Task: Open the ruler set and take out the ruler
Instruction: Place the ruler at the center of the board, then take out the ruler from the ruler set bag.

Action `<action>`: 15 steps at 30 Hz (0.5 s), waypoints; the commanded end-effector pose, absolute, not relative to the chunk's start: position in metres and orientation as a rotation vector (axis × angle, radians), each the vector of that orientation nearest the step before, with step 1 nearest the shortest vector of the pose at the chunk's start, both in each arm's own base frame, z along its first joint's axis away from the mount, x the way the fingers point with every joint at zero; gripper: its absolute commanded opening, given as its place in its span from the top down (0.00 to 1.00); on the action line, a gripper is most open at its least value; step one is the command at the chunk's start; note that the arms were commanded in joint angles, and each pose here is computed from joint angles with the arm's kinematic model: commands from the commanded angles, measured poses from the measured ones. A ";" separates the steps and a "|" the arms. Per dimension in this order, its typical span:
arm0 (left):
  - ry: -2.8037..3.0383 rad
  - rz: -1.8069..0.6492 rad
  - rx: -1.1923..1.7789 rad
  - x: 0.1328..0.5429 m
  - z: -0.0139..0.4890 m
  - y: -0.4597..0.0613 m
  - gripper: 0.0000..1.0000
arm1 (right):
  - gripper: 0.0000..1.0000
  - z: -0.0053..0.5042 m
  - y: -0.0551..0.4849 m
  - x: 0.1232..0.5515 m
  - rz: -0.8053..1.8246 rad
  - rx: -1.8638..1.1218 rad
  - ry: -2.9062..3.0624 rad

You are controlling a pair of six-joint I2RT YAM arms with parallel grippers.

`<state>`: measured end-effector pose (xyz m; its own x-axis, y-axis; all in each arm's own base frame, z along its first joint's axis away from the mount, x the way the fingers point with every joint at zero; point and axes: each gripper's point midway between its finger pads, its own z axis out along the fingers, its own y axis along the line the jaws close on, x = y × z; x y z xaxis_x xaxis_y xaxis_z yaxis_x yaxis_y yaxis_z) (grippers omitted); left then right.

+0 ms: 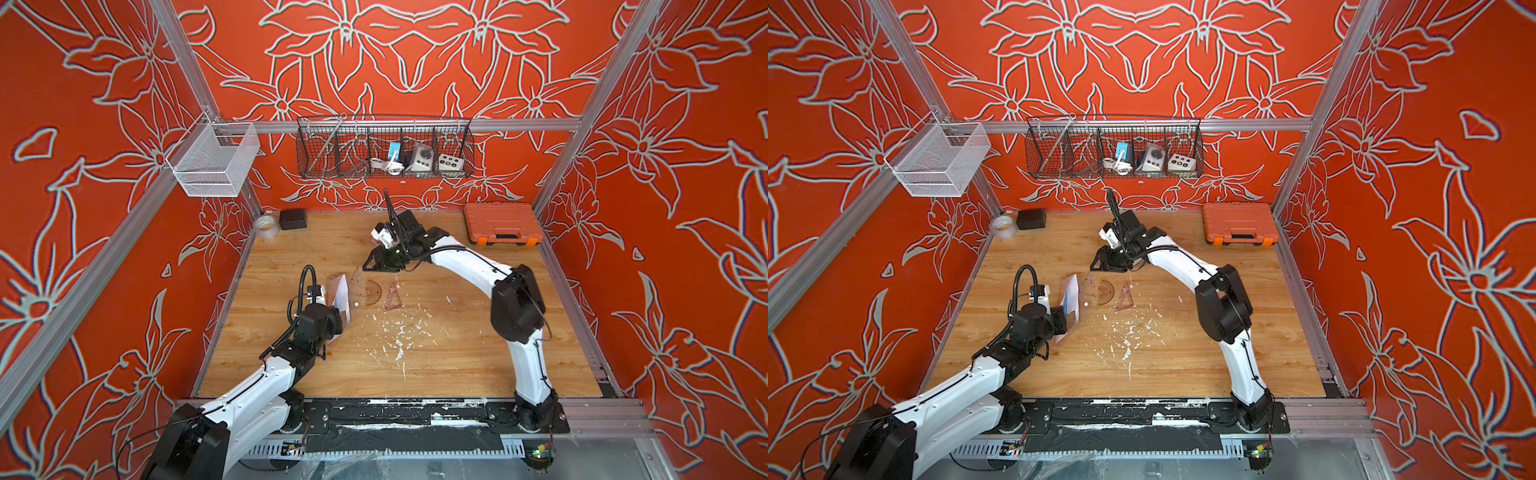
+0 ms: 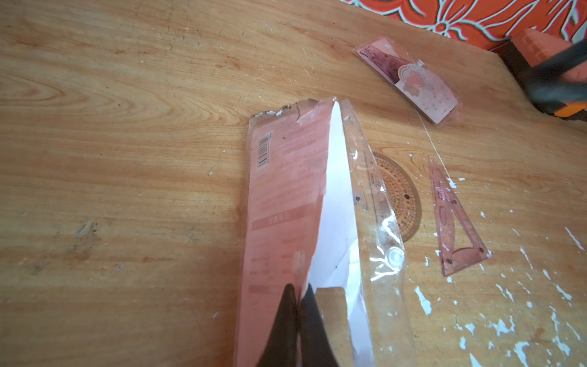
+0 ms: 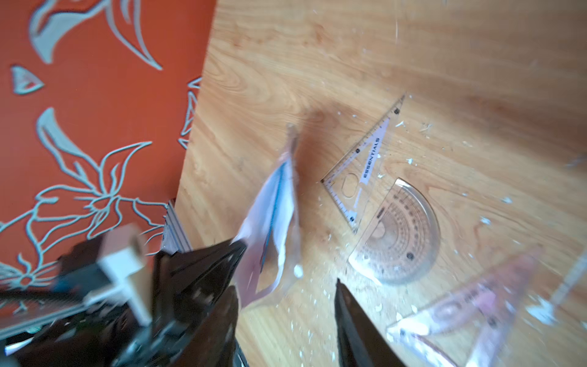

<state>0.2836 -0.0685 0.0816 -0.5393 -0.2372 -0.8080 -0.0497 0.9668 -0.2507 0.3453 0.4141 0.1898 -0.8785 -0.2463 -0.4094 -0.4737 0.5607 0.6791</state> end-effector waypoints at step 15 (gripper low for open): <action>2.102 -0.459 0.021 0.284 0.096 -0.111 1.00 | 0.74 0.128 0.457 0.260 1.397 -0.733 2.524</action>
<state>0.2801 -0.1012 0.0860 -0.5731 -0.1800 -0.7994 0.1313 0.9428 -0.3065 0.2489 0.4430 0.1358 -0.8510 -0.3661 -0.3765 -0.5152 0.4433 0.7335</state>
